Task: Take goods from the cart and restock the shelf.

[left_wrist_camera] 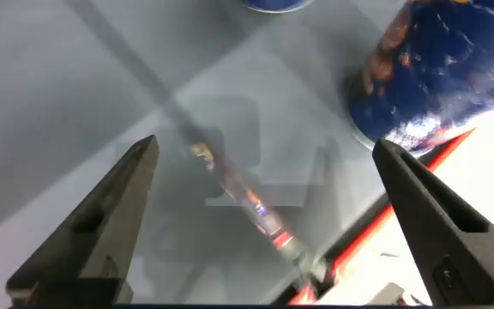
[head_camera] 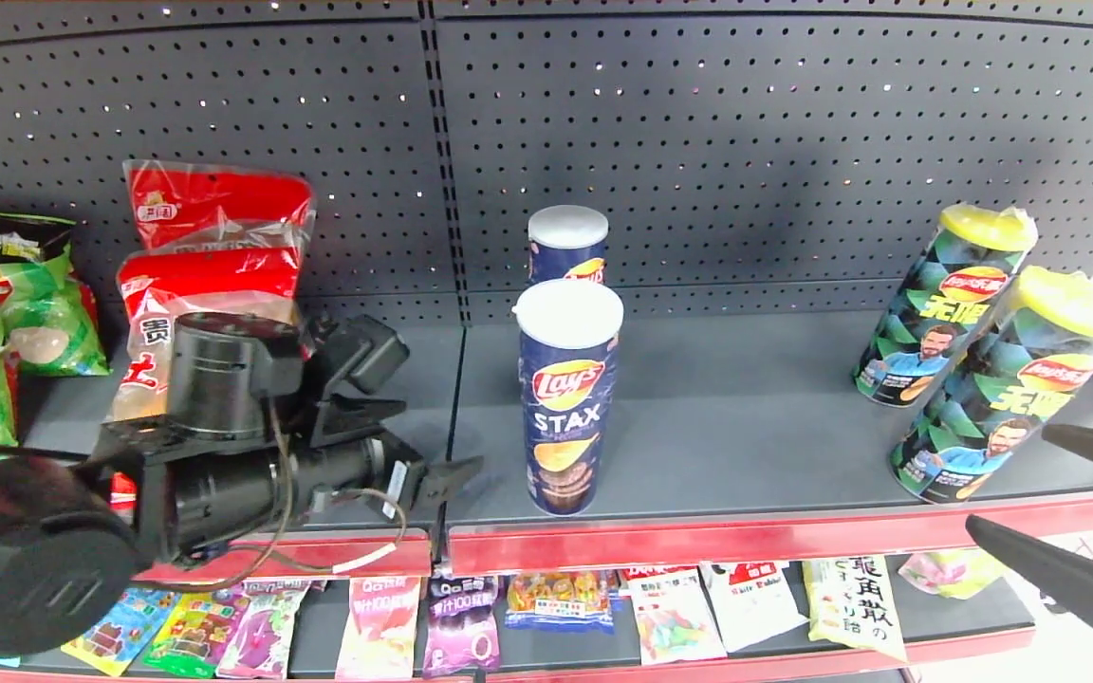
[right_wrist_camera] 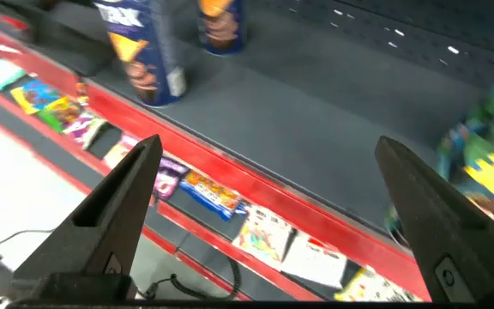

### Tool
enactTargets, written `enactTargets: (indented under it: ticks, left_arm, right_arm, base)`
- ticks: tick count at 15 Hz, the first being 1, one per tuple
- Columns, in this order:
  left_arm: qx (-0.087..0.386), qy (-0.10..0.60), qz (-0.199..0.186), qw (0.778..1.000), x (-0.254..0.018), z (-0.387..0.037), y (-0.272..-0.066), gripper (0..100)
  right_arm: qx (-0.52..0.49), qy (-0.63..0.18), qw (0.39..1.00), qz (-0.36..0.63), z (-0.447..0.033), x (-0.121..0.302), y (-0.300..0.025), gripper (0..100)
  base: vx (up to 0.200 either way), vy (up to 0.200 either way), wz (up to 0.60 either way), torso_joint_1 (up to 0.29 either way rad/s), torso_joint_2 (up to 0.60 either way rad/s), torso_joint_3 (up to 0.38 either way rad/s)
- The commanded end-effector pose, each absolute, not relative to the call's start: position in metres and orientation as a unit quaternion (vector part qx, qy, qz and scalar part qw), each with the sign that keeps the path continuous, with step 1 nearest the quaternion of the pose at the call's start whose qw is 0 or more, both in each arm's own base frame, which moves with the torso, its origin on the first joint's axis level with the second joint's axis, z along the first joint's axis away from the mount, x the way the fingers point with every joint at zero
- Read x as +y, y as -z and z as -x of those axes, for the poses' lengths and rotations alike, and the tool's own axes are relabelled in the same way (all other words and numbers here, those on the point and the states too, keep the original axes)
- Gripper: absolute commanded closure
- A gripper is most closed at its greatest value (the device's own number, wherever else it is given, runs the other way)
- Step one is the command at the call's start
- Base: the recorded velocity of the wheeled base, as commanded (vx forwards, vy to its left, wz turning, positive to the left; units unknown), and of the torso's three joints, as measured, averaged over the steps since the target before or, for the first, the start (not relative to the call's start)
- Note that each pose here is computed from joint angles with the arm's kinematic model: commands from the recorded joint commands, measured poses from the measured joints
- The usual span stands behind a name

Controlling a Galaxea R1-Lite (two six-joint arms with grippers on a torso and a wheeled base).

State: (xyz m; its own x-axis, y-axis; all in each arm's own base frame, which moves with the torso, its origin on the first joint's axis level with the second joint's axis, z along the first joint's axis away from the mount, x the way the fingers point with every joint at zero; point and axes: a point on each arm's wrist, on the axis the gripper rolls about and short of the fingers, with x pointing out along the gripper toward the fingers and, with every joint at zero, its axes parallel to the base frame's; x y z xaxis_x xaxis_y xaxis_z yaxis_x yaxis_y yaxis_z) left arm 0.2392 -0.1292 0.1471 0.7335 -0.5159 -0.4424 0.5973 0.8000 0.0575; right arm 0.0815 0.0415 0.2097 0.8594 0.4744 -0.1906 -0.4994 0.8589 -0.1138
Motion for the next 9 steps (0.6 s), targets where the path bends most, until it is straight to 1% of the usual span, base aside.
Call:
enactTargets:
  ticks: [1, 3, 5, 7, 8, 9]
  left_arm:
    - [0.152, 0.231, -0.069, 0.958, -0.067, -0.150, -0.167, 0]
    - [0.135, 0.149, -0.043, 0.979, -0.034, -0.097, -0.170, 0]
    - [0.159, 0.098, -0.025, 0.982, -0.011, -0.044, -0.169, 0]
    - [0.193, 0.042, -0.015, 0.980, 0.004, 0.006, -0.154, 0]
    - [0.198, 0.013, -0.010, 0.980, 0.006, 0.021, -0.144, 0]
    - [0.200, -0.033, 0.000, 0.979, 0.005, 0.033, -0.134, 0]
  right_arm:
    - [0.070, -0.219, 0.970, 0.076, -0.059, 0.026, -0.202, 0]
    - [0.089, -0.189, 0.975, 0.074, -0.027, 0.010, -0.192, 0]
    - [0.111, -0.149, 0.981, 0.057, 0.008, -0.001, -0.176, 0]
    - [0.135, -0.072, 0.988, 0.034, 0.031, -0.005, -0.164, 0]
    - [0.138, -0.039, 0.989, 0.020, 0.037, -0.004, -0.159, 0]
    - [0.141, -0.004, 0.990, 0.012, 0.045, -0.001, -0.150, 0]
  base:
    - [0.000, 0.000, 0.00, 0.000, 0.00, 0.000]
    - [0.000, 0.000, 0.00, 0.000, 0.00, 0.000]
    - [0.000, 0.000, 0.00, 0.000, 0.00, 0.000]
    - [0.000, 0.000, 0.00, 0.000, 0.00, 0.000]
    - [0.000, 0.000, 0.00, 0.000, 0.00, 0.000]
    - [0.000, 0.000, 0.00, 0.000, 0.00, 0.000]
